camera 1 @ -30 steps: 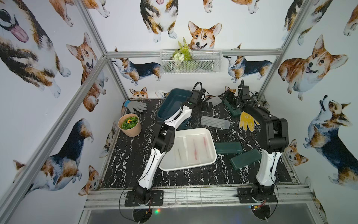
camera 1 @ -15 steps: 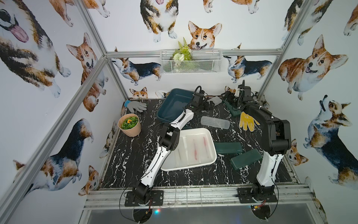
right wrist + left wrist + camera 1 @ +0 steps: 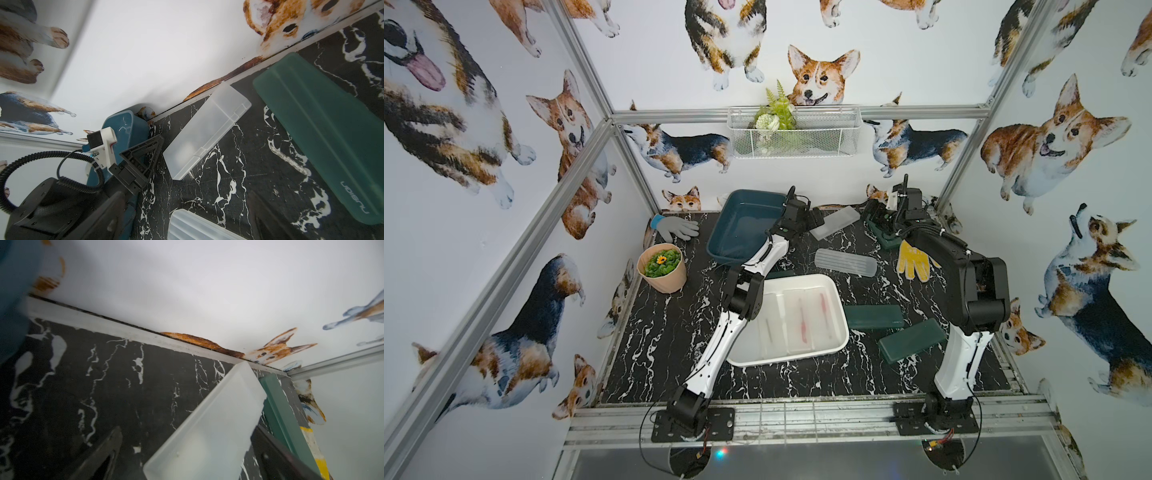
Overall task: Place the pencil cases by color into the storage box
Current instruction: Move the storage box to the center of the board, then adjust the pencil case at the center of the board.
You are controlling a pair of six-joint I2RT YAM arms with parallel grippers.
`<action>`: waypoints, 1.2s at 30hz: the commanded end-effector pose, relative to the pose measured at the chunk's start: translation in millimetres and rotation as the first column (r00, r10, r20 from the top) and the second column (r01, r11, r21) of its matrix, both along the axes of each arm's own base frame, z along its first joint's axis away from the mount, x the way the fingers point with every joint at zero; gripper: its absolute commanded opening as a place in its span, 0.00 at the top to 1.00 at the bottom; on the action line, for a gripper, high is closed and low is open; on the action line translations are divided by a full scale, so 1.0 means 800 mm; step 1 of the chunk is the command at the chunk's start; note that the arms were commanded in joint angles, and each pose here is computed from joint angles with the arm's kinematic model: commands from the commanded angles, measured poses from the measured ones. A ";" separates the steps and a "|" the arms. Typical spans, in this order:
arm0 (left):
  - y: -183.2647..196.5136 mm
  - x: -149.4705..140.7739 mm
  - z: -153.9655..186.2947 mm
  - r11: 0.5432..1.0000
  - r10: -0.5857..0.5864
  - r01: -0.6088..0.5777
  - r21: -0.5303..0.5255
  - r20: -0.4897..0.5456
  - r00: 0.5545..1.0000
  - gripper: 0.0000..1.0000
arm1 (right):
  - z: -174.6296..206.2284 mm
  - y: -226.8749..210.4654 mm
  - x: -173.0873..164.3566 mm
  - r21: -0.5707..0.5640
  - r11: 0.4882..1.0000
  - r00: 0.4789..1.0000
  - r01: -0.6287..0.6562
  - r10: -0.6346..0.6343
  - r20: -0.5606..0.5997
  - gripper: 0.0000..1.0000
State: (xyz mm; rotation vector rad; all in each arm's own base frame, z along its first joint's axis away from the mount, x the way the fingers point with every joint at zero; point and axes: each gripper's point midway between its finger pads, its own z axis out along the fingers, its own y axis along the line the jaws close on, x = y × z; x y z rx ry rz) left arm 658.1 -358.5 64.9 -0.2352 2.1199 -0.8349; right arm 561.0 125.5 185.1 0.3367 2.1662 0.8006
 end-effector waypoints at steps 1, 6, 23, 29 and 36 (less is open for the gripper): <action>0.006 0.010 0.002 0.997 0.050 -0.050 -0.060 -0.001 0.999 0.00 | 0.014 0.005 0.008 -0.001 1.000 0.999 -0.023 0.023 0.046 0.07; -0.005 0.006 -0.005 0.994 0.012 -0.014 -0.106 -0.020 1.000 0.00 | 0.016 0.006 0.012 -0.003 1.000 0.999 -0.030 0.030 0.045 0.07; -0.060 -0.062 -0.009 0.976 -0.218 0.214 -0.049 -0.123 0.968 0.03 | 0.021 -0.004 0.004 -0.022 0.999 0.999 -0.025 0.026 0.046 0.07; -0.072 -0.100 -0.012 0.946 -0.303 0.318 0.063 -0.174 0.937 0.03 | 0.028 -0.025 -0.004 -0.014 1.000 0.998 0.003 -0.002 0.055 0.07; -0.092 -0.142 -0.017 0.888 -0.400 0.435 0.151 -0.216 0.891 0.03 | 0.035 -0.034 -0.013 -0.022 1.000 0.998 0.008 -0.006 0.067 0.07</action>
